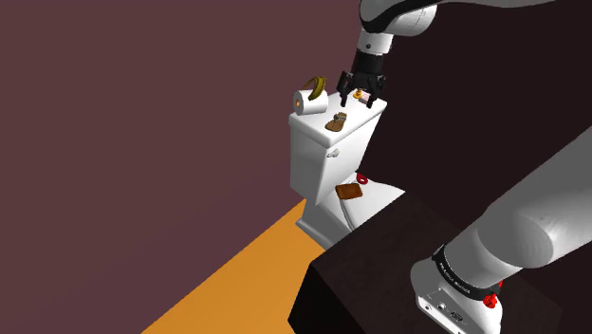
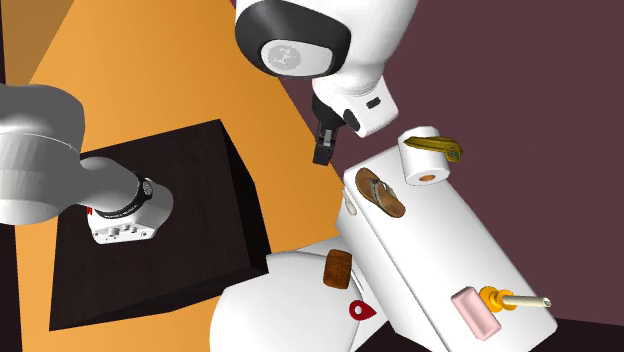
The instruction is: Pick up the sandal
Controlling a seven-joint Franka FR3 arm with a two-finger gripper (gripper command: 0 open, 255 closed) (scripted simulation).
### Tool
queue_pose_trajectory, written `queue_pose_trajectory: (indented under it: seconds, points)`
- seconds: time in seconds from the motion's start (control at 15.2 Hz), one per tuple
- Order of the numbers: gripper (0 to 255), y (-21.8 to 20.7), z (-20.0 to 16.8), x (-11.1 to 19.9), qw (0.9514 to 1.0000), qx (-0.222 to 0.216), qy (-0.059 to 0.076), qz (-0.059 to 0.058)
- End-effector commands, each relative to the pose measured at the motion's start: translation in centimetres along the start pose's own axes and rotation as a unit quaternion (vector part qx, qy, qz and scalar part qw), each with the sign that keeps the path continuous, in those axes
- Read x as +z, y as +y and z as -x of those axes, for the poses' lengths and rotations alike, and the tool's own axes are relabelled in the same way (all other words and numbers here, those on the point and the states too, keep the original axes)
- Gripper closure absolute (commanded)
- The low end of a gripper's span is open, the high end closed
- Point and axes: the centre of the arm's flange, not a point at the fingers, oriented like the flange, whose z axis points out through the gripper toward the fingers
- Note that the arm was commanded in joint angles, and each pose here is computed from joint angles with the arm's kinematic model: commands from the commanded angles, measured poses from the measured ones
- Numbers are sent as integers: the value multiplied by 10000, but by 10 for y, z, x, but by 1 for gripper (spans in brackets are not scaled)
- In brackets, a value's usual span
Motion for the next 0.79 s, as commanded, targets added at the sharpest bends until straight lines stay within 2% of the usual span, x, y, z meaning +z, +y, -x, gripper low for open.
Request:
queue_pose_trajectory:
  seconds: [0.0,0.33,0.73]
  points:
    - [0,3,-25,10,9998,178,-11,-52]
    - [0,19,-85,36,9979,612,-43,-186]
    - [0,45,-154,68,9929,1132,-81,-346]
